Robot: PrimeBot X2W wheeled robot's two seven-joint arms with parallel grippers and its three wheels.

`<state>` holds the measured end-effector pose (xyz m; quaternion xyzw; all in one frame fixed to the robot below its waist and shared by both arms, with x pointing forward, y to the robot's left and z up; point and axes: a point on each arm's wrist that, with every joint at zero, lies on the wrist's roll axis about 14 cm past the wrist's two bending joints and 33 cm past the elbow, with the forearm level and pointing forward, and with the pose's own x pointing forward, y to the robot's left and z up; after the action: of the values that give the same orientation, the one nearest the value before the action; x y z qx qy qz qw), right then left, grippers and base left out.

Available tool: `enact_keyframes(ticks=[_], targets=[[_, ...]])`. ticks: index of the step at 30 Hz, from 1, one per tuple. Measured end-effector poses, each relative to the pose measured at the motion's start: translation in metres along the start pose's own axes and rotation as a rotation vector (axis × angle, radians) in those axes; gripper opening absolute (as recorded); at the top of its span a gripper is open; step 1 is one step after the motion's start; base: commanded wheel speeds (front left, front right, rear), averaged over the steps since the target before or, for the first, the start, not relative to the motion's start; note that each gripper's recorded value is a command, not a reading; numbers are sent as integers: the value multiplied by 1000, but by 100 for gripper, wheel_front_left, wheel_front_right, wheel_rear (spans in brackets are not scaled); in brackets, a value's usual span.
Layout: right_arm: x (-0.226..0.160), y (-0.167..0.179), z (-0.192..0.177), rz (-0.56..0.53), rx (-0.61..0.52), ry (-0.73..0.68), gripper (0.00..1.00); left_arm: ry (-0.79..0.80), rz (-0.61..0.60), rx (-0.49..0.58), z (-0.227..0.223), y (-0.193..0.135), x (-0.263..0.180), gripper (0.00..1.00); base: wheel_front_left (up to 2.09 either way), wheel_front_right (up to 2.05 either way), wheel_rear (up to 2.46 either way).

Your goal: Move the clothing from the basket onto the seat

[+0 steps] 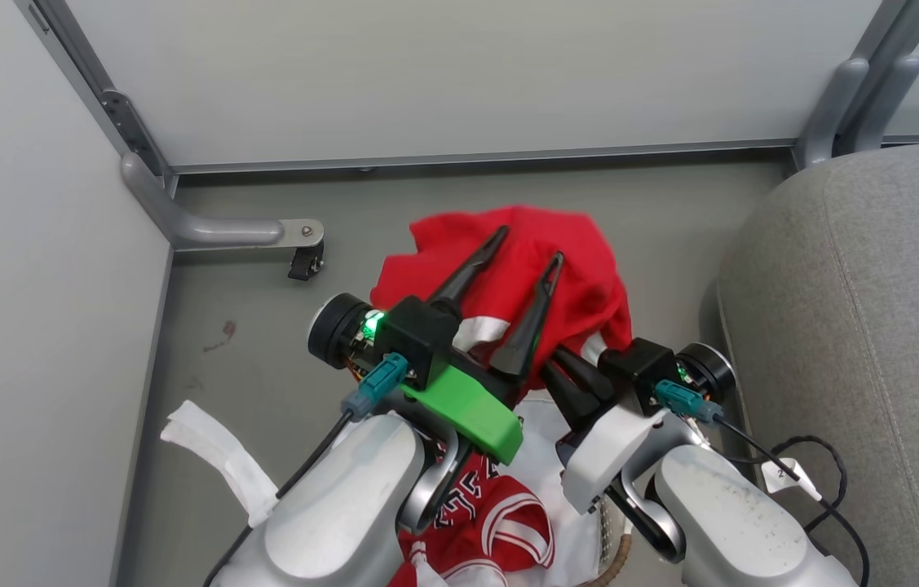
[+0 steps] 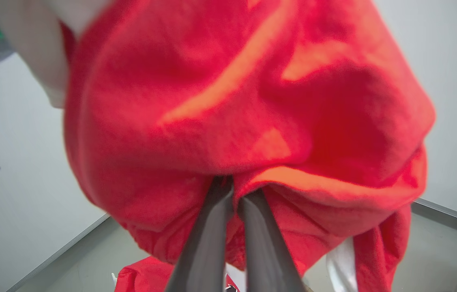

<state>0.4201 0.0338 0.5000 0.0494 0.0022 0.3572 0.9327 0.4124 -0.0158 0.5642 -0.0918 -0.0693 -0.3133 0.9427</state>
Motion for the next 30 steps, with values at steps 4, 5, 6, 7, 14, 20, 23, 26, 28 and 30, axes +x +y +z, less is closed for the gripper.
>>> enact_keyframes(ticks=[4,5,6,7,14,20,23,26,28,30], targets=[[-1,-2,3,-7,-2,-9,0,4,8,0,-1,2,1,100,0,0,0],[-2,-2,4,-8,-2,-12,0,6,12,2,-2,4,1,100,0,0,0],[-2,-3,5,-11,-2,-14,0,7,14,5,-3,5,1,100,0,0,0],[-3,-4,6,-14,-3,-17,0,8,15,4,-3,5,2,100,0,0,0],[-11,-15,18,-51,-9,-52,0,32,8,8,-13,5,7,100,0,0,0],[-26,-29,28,-109,-14,-81,0,55,-23,-3,-25,-3,14,100,0,0,0],[-37,-39,35,-146,-22,-101,0,61,-51,-7,-30,-11,20,100,0,0,0],[-49,-49,43,-189,-31,-121,0,59,-85,-11,-33,-20,28,100,0,0,0],[-58,-56,48,-219,-39,-134,0,67,-110,-17,-38,-28,32,100,0,0,0],[-67,-62,53,-247,-46,-145,0,75,-132,-28,-42,-36,36,100,0,0,0]])
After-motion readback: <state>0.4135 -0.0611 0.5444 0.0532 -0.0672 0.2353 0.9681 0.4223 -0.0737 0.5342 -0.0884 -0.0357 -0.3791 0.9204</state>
